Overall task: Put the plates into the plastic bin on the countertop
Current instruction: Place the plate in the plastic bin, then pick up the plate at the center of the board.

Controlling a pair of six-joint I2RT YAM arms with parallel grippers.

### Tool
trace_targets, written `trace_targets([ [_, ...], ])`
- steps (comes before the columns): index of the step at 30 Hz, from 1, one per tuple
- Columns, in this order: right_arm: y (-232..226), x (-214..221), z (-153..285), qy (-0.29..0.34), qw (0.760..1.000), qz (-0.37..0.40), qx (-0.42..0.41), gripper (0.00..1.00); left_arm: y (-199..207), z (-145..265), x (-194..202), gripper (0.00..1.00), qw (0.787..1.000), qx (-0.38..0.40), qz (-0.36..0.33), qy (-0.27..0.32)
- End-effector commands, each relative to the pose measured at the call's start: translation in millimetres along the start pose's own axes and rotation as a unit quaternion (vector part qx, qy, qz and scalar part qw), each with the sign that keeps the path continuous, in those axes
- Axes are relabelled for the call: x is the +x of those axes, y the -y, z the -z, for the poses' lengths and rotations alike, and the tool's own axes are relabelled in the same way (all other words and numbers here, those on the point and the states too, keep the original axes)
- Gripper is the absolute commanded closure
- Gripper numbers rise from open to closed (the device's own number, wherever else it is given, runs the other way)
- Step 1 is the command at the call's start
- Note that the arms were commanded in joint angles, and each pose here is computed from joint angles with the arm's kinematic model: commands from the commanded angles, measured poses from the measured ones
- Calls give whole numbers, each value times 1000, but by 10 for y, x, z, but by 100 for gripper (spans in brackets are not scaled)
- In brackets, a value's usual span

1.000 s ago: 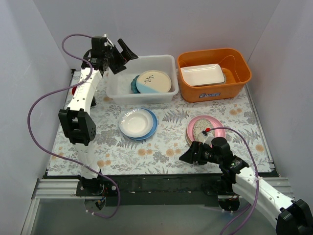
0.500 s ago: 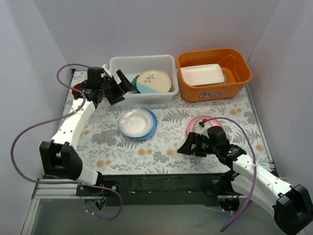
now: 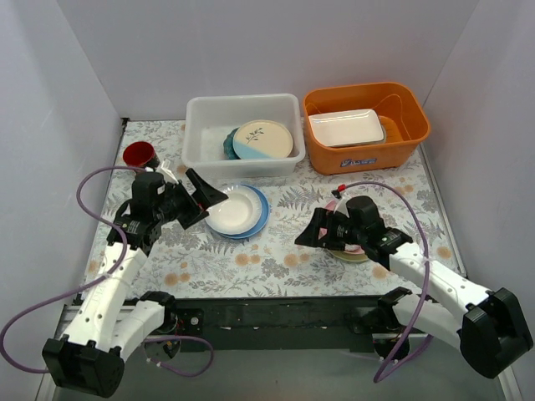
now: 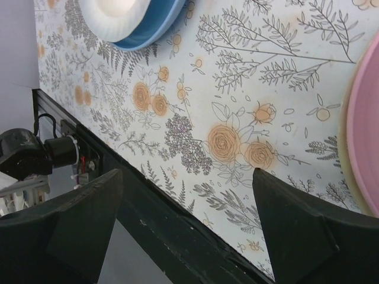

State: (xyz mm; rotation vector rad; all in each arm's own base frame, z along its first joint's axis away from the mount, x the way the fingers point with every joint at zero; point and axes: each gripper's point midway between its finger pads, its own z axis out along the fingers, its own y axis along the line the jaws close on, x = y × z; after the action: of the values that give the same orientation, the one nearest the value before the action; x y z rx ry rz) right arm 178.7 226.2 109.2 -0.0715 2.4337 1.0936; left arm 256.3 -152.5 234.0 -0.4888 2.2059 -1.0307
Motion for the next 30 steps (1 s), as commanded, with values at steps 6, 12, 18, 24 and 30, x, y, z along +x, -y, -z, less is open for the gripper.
trace_targets([
  [6, -401, -468, -158, 46, 997, 31, -59, 2, -433, 50, 353, 2, 998, -51, 38, -22],
  [12, -440, -582, -335, 39, 997, 26, -62, 4, -541, -23, 377, 2, 996, -73, 34, -37],
  [18, -526, -712, -591, 31, 996, 2, -84, 18, -626, -70, 433, 2, 995, -81, 38, -47],
  [24, -676, -792, -956, 2, 995, -4, -103, 30, -725, -89, 512, 2, 994, -89, 42, -57],
  [30, -722, -858, -1199, -14, 994, -8, -106, 36, -796, -91, 563, 2, 993, -97, 43, -61],
])
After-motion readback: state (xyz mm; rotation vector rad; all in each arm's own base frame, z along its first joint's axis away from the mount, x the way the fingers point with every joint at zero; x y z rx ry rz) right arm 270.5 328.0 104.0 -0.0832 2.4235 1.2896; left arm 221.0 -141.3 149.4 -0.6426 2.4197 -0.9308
